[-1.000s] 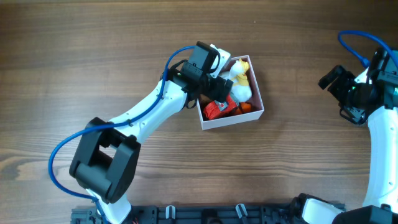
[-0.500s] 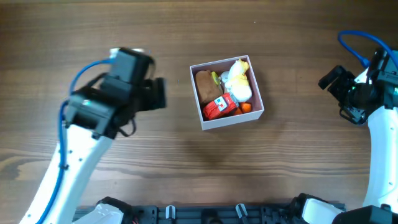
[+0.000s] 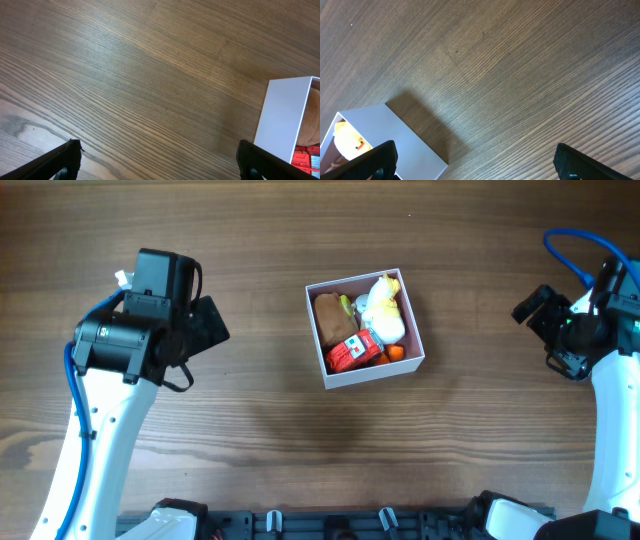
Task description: Pack container
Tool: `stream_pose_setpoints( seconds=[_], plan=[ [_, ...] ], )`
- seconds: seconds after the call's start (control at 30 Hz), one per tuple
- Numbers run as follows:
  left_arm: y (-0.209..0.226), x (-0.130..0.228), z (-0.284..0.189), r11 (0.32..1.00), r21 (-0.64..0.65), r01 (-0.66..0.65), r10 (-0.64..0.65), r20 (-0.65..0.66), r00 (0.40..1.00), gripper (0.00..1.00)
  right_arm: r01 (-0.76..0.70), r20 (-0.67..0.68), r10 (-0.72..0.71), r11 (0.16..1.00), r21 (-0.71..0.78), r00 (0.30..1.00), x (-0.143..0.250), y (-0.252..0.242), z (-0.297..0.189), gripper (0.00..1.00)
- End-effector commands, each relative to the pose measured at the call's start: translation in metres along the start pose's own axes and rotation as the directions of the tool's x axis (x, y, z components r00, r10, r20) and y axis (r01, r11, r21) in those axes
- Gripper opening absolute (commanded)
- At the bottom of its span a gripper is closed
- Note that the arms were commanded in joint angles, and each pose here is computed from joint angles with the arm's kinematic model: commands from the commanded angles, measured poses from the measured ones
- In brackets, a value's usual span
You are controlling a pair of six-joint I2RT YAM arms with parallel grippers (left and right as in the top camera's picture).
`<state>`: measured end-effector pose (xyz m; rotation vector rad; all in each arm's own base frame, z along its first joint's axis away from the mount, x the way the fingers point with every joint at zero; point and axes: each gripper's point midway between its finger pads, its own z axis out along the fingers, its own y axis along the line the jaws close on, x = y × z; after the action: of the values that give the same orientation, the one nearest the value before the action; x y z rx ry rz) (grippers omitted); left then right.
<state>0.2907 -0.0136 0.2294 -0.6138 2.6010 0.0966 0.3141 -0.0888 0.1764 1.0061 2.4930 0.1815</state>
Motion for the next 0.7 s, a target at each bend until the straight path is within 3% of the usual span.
stream_pose_setpoints(
  seconds=[0.0,0.13,0.3,0.43,0.53,0.67],
  plan=[
    [0.004,-0.001,0.002,1.0,-0.02,0.024,-0.024,0.003,1.0,1.0,0.002,0.012,-0.002,1.0,-0.023,1.0,-0.001,0.008,-0.004,1.0],
    [0.004,-0.002,0.002,1.0,-0.02,0.025,-0.024,0.004,1.0,1.0,0.076,0.12,-0.063,0.991,-0.107,0.991,0.004,0.032,-0.044,1.0],
    [0.004,-0.001,0.002,1.0,-0.02,0.025,-0.024,0.004,1.0,1.0,0.265,0.302,-0.18,0.926,-0.269,0.936,0.037,0.073,-0.123,1.0],
    [0.004,-0.001,0.002,1.0,-0.02,0.024,-0.024,0.003,1.0,1.0,0.272,0.49,-0.137,0.938,-0.216,0.861,0.026,0.058,-0.162,1.0],
    [0.004,-0.001,0.002,1.0,-0.02,0.024,-0.024,0.003,1.0,1.0,0.41,0.603,-0.226,0.893,-0.186,0.765,0.029,0.057,-0.175,1.0],
    [0.004,-0.001,0.002,1.0,-0.02,0.024,-0.024,0.003,1.0,1.0,0.682,0.66,-0.459,0.722,-0.113,0.595,0.061,0.062,-0.158,1.0]
  ],
)
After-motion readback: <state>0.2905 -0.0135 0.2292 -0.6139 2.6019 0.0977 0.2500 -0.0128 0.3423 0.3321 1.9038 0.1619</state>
